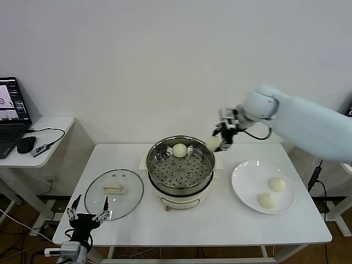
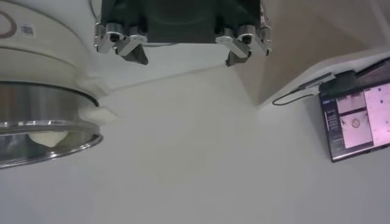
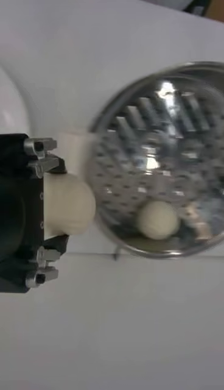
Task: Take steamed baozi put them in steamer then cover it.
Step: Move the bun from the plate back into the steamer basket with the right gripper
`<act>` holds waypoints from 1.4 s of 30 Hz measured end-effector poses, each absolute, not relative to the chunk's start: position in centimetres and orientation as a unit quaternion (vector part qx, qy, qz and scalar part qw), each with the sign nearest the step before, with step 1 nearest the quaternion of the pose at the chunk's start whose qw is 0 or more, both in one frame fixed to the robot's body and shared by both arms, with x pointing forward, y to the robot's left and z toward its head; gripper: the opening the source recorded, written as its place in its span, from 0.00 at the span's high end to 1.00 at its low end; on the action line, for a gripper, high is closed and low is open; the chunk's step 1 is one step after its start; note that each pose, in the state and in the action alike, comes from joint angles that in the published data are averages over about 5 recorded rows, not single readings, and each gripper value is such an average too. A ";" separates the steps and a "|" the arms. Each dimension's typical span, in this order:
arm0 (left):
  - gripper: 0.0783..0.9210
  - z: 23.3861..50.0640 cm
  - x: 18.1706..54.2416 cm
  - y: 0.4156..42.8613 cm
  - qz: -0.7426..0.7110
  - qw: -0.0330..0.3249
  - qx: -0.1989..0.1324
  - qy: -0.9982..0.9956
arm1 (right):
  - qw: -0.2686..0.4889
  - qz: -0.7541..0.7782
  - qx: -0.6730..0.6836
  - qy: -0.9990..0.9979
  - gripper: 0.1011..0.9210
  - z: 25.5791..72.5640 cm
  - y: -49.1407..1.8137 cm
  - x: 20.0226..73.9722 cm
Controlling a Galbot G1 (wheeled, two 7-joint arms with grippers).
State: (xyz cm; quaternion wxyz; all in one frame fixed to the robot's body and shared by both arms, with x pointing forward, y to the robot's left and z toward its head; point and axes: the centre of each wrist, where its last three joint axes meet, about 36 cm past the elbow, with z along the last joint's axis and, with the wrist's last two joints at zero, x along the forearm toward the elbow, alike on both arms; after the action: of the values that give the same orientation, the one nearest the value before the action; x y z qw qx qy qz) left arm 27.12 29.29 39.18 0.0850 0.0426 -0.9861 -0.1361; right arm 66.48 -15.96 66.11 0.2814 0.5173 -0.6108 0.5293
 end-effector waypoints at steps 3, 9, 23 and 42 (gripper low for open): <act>0.12 39.1 27.1 29.5 -0.137 0.086 0.046 -0.986 | 0.281 0.525 0.521 -0.611 0.36 65.1 -13.0 66.7; 0.12 39.0 27.1 29.4 -0.134 0.086 0.049 -0.986 | 0.288 0.519 0.522 -0.612 0.36 62.8 -8.2 66.9; 0.12 39.0 27.0 29.5 -0.133 0.085 0.050 -0.986 | 0.308 0.515 0.507 -0.619 0.36 58.5 -2.3 67.2; 0.12 38.8 26.9 29.4 -0.133 0.088 0.050 -0.986 | 0.331 0.514 0.507 -0.608 0.25 57.6 -0.7 67.1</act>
State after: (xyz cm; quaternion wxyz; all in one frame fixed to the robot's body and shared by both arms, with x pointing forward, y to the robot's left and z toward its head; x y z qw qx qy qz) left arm 26.92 29.42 38.83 0.0876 0.0505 -0.9859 -0.1330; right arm 67.09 -0.74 57.61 0.3309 0.5068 -0.6077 0.5143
